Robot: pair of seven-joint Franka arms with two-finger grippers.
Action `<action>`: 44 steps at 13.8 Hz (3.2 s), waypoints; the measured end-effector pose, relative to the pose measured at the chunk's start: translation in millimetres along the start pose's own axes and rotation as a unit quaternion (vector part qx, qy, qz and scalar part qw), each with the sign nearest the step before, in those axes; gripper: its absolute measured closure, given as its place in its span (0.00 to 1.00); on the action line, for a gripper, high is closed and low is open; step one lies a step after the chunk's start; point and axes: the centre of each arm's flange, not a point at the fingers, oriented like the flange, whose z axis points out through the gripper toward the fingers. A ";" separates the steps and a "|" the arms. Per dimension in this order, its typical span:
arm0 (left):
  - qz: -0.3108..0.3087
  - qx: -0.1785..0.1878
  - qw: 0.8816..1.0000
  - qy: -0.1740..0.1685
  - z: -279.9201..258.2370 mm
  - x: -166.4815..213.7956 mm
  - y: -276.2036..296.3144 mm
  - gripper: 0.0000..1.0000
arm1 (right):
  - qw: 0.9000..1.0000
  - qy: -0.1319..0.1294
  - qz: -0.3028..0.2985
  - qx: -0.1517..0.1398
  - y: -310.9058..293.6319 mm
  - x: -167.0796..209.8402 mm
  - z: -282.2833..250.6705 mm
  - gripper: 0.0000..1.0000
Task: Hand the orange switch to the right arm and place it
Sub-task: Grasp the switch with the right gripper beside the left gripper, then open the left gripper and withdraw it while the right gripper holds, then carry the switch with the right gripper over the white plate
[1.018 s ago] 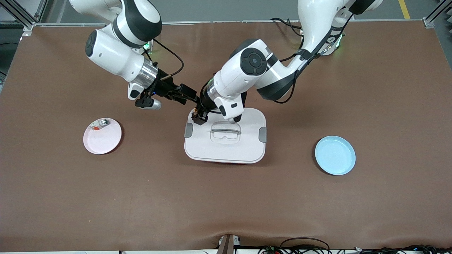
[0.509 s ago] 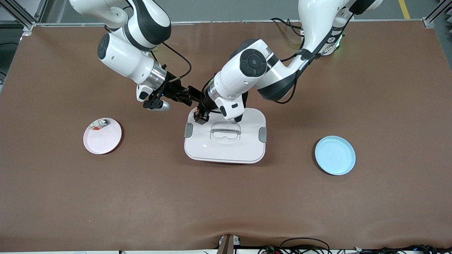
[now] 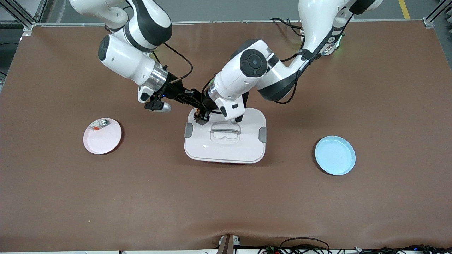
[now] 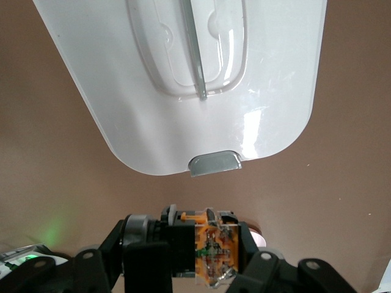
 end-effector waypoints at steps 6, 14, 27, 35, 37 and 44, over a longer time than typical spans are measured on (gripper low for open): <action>-0.004 0.000 1.000 0.008 -1.8 8.0 3.8 0.27 | 1.000 0.010 -0.014 0.006 -2.1 3.5 10.5 0.53; -0.002 0.002 1.000 0.010 -1.3 8.7 3.6 0.27 | 0.999 0.010 -0.031 0.007 -2.0 4.3 12.5 0.61; 0.012 -0.034 0.999 0.031 -39.7 17.9 18.1 0.00 | 0.999 0.014 -0.042 0.008 -6.4 5.0 20.4 0.61; 0.174 -0.007 0.970 0.170 -133.2 124.8 49.2 0.00 | 0.991 0.003 -0.130 -0.029 -16.0 -2.1 15.3 0.61; 0.229 0.026 0.953 0.200 -156.9 149.4 48.1 0.00 | 0.987 -0.008 -0.154 -0.045 -20.4 -4.7 9.5 0.61; 0.309 0.097 0.914 0.245 -260.2 239.7 37.7 0.00 | 0.964 -0.061 -0.222 -0.131 -44.9 26.3 -65.4 0.61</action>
